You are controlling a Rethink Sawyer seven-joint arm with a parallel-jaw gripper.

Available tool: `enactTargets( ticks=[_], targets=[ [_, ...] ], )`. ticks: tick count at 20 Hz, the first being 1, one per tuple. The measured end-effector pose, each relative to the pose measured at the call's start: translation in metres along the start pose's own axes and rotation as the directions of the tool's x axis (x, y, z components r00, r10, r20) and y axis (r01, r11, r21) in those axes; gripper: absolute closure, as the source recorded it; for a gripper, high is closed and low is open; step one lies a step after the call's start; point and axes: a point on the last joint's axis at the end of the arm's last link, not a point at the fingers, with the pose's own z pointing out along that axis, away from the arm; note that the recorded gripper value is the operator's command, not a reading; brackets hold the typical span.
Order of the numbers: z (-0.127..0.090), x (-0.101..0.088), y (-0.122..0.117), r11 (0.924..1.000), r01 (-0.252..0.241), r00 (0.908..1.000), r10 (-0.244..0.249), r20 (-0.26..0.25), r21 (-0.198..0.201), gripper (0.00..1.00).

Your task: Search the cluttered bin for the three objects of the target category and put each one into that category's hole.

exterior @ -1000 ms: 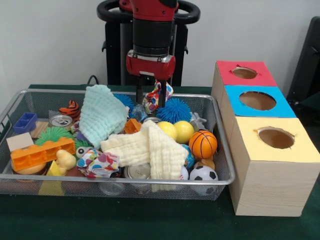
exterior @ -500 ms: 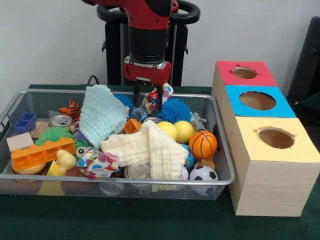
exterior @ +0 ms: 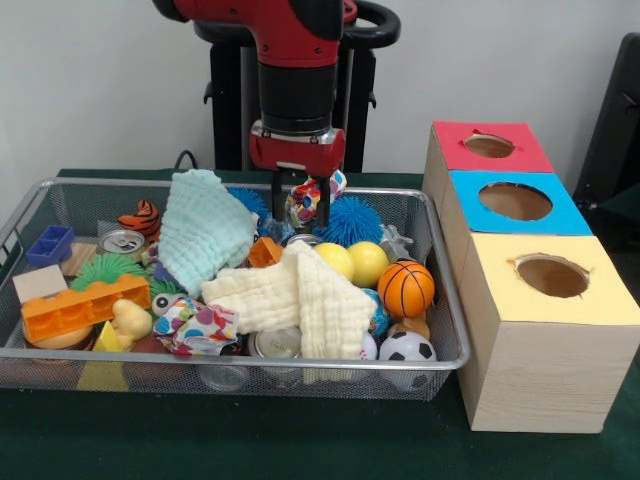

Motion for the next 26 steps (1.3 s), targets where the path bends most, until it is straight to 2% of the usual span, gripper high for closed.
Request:
enactTargets(
  ticks=[12,26],
  targets=[
    [0.007,-0.012,0.003,0.9986,0.011,0.9997,-0.012,-0.019,-0.052,0.00],
    [0.008,-0.026,0.009,0.9972,0.042,0.9991,-0.041,0.008,-0.062,0.00]
  ],
)
